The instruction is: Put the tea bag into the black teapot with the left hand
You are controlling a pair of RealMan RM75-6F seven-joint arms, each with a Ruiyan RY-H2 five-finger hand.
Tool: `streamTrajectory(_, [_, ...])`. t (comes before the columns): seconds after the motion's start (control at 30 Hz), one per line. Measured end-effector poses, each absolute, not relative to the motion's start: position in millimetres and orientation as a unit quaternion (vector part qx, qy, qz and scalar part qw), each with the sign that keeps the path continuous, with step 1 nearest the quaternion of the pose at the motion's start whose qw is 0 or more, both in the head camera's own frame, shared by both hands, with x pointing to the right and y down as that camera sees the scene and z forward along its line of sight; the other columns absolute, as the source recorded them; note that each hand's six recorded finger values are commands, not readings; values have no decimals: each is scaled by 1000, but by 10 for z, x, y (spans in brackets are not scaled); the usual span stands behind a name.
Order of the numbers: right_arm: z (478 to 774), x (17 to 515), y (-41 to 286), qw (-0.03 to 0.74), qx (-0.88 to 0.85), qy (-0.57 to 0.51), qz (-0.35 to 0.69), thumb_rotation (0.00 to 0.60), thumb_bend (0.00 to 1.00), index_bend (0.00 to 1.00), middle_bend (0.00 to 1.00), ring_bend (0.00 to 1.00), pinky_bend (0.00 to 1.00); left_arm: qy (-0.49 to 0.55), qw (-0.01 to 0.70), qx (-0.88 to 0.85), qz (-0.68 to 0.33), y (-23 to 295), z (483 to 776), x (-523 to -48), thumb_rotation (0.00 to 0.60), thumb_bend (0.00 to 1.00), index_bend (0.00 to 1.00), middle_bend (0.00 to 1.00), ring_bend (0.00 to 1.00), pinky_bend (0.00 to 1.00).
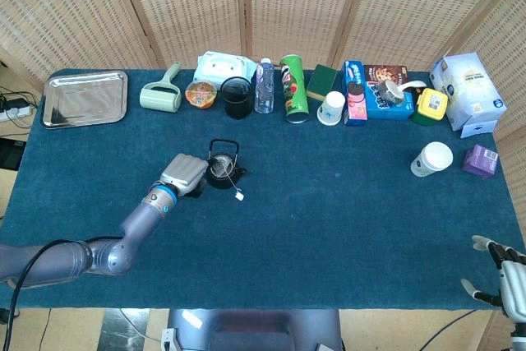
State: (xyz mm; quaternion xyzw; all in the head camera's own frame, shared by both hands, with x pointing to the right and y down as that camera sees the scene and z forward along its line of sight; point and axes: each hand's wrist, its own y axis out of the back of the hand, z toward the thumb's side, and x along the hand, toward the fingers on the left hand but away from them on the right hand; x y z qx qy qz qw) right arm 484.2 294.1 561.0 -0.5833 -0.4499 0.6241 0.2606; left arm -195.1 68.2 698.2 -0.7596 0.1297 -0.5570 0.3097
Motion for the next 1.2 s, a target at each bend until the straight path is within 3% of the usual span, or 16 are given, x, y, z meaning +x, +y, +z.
streamTrajectory(0.5, [5591,4851,2954,260,-580,-451,626,600,237,231,331,280,248,125,304,-762,-558,693,7074,-1890,600,658,185,1000,1000,946])
streamTrajectory(0.9, [5616,4809,2926,262,-586,-446,624,600,237,231,332,280,248,170,320,-767,-530,586,6740,-2010,600,658,186,1000,1000,947])
streamTrajectory(1.2, [5609,4816,2930,262,-584,-447,625,600,238,231,331,280,249,166,312,-769,-533,596,6795,-2015,600,655,185,1000,1000,947])
